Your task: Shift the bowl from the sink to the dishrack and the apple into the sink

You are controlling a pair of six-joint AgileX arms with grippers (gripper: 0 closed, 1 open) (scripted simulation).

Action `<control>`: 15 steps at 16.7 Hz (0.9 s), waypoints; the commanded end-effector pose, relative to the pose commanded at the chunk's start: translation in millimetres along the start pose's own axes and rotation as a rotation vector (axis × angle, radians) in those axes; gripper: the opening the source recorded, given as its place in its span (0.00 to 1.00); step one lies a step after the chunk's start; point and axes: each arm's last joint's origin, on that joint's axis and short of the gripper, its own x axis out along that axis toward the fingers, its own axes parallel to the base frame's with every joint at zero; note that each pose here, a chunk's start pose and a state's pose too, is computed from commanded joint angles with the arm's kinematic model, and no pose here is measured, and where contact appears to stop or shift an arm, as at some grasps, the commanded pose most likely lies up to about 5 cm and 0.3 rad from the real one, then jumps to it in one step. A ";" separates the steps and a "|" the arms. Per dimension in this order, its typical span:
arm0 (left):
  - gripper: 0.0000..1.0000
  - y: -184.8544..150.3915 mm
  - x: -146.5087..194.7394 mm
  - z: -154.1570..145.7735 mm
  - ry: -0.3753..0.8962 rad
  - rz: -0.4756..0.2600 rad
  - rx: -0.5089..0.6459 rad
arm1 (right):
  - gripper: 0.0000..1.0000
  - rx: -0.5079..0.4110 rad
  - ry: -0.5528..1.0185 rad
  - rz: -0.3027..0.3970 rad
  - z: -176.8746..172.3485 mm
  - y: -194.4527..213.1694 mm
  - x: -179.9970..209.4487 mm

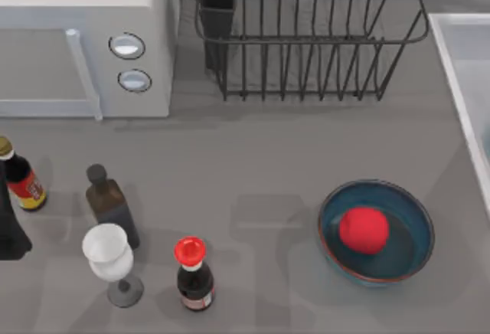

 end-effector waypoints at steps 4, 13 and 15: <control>1.00 0.0 0.0 0.0 0.000 0.000 0.000 | 0.47 0.000 0.000 0.000 0.0 0.0 0.0; 1.00 0.0 0.0 0.0 0.000 0.000 0.000 | 0.00 0.000 0.000 0.000 0.0 0.0 0.0; 1.00 0.0 0.0 0.0 0.000 0.000 0.000 | 0.00 0.000 0.000 0.000 0.0 0.0 0.0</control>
